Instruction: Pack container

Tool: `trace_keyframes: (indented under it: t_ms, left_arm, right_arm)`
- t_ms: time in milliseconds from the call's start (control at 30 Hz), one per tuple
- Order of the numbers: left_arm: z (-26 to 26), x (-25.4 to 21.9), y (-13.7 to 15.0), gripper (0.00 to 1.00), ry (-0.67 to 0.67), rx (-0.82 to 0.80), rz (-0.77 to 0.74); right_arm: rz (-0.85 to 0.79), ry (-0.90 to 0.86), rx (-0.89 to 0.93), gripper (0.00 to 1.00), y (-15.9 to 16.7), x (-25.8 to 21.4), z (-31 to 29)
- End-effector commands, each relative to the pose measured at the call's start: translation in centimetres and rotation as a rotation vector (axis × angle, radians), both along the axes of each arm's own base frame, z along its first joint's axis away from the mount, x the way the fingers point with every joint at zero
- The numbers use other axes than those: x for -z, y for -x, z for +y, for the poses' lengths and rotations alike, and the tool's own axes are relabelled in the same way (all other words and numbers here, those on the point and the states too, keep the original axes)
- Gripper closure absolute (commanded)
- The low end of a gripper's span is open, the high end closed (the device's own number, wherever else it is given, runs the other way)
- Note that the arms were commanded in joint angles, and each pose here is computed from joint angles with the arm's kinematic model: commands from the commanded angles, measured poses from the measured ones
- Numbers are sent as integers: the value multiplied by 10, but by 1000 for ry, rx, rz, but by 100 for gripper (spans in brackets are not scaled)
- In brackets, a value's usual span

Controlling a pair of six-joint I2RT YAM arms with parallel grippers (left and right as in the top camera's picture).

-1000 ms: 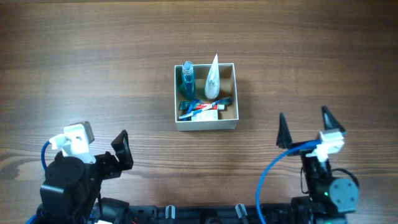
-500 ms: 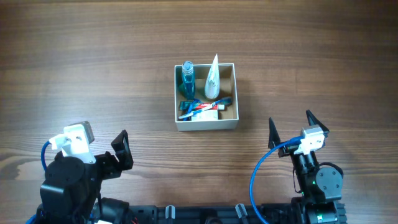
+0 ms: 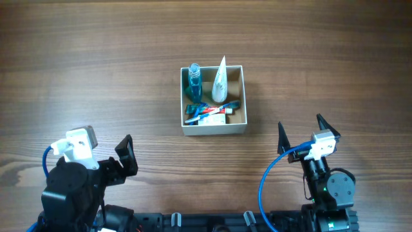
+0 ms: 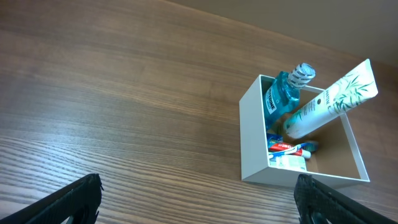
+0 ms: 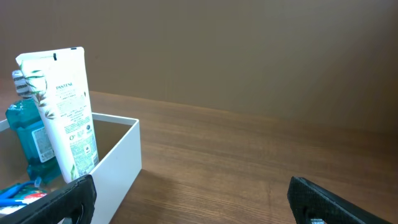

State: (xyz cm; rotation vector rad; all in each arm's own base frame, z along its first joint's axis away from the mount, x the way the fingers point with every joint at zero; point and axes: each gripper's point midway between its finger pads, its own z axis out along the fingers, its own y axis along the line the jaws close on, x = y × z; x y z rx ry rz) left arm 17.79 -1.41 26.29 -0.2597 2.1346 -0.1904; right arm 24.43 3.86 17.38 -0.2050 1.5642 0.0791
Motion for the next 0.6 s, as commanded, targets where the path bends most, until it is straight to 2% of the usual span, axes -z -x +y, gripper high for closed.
trace_keyframes:
  t_ms: [0,33,67,100,167,333,433,567]
  left_arm:
    - [3,2,-1,0,-1,-19,1]
    - [3,2,-1,0,-2,-19,1]
    - [13,6,3,0,-72,-38,20]
    - [19,9,6,0,-85,-65,35]
    - [27,19,21,0,-56,-112,79]
    - [52,10,35,0,-50,-265,-159]
    - [58,25,14,0,-54,-298,-248]
    - [52,56,-38,0,-17,-264,-393]
  right_arm:
    - [-10,-12,-18,0,1,-2,3]
    - [-10,-12,-18,0,1,-2,3]
    - [-10,-12,-18,0,1,-2,3]
    - [-10,-12,-18,0,1,-2,3]
    - [-10,-12,-18,0,1,-2,3]
    - [-10,-12,-18,0,1,-2,3]
    - [-10,-12,-18,0,1,-2,3]
    - [-10,-12,-18,0,1,-2,3]
